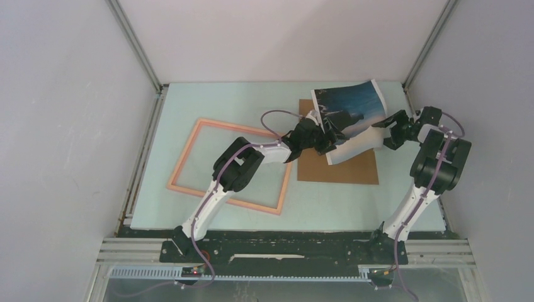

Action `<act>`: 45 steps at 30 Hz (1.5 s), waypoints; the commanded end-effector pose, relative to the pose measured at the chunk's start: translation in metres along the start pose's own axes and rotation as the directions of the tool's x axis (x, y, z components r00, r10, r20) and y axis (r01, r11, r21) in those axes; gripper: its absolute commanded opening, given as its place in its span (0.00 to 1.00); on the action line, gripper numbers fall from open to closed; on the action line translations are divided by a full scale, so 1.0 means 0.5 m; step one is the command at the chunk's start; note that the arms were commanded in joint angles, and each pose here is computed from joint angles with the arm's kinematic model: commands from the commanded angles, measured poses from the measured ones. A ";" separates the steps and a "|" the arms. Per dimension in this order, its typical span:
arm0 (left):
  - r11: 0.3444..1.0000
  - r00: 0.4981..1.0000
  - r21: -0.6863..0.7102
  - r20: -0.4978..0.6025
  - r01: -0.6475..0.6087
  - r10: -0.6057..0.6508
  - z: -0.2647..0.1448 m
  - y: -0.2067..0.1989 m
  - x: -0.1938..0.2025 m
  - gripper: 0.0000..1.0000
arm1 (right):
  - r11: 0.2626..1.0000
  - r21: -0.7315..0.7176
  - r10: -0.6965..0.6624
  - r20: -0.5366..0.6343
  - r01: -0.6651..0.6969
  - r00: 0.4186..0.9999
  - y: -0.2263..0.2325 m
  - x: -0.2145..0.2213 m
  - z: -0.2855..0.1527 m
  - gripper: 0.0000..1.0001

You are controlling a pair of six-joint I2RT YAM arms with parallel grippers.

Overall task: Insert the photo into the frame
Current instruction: Pick up the photo at the center of the board.

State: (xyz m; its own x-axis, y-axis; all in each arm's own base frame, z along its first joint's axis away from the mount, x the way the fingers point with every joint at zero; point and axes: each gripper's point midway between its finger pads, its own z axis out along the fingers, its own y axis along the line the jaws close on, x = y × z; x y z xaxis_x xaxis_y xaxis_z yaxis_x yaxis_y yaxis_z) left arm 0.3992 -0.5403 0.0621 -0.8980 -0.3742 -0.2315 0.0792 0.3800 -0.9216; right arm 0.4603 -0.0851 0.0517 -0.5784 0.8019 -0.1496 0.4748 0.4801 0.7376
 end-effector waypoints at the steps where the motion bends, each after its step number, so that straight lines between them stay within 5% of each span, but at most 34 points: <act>1: 0.995 0.998 -0.101 -0.051 0.025 -0.030 -0.019 0.057 0.026 0.98 | 0.972 -0.231 -0.033 -0.002 0.032 0.999 0.132 0.025 -0.060 0.82; 14: 0.995 0.998 -0.094 -0.051 0.023 -0.028 -0.026 0.054 0.023 0.98 | 0.937 -0.337 -0.057 0.105 0.090 0.993 0.177 0.059 -0.122 0.86; 22: 0.995 0.998 -0.093 -0.053 0.025 -0.030 -0.027 0.056 0.024 0.99 | 0.981 -0.167 -0.053 0.278 0.103 0.959 0.126 0.039 -0.138 0.83; 31: 0.996 0.999 -0.091 -0.050 -0.007 0.003 -0.032 0.049 0.020 0.99 | 0.993 -0.088 -0.042 0.326 0.074 0.944 0.087 0.012 -0.096 0.44; 45: 0.977 0.981 -0.094 -0.032 -0.192 0.190 -0.065 0.008 0.006 1.00 | 0.995 0.049 -0.094 0.376 0.082 0.922 0.044 -0.024 -0.078 0.00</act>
State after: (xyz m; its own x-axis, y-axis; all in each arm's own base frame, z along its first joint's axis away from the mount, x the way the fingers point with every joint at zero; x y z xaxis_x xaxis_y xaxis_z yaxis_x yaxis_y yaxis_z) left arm 0.3905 -0.5284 0.0638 -0.8987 -0.3170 -0.3030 0.1433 0.4406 -0.8862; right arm 0.4412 -0.0873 0.0807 -0.3468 0.8624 -0.3687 0.4764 0.5006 0.7228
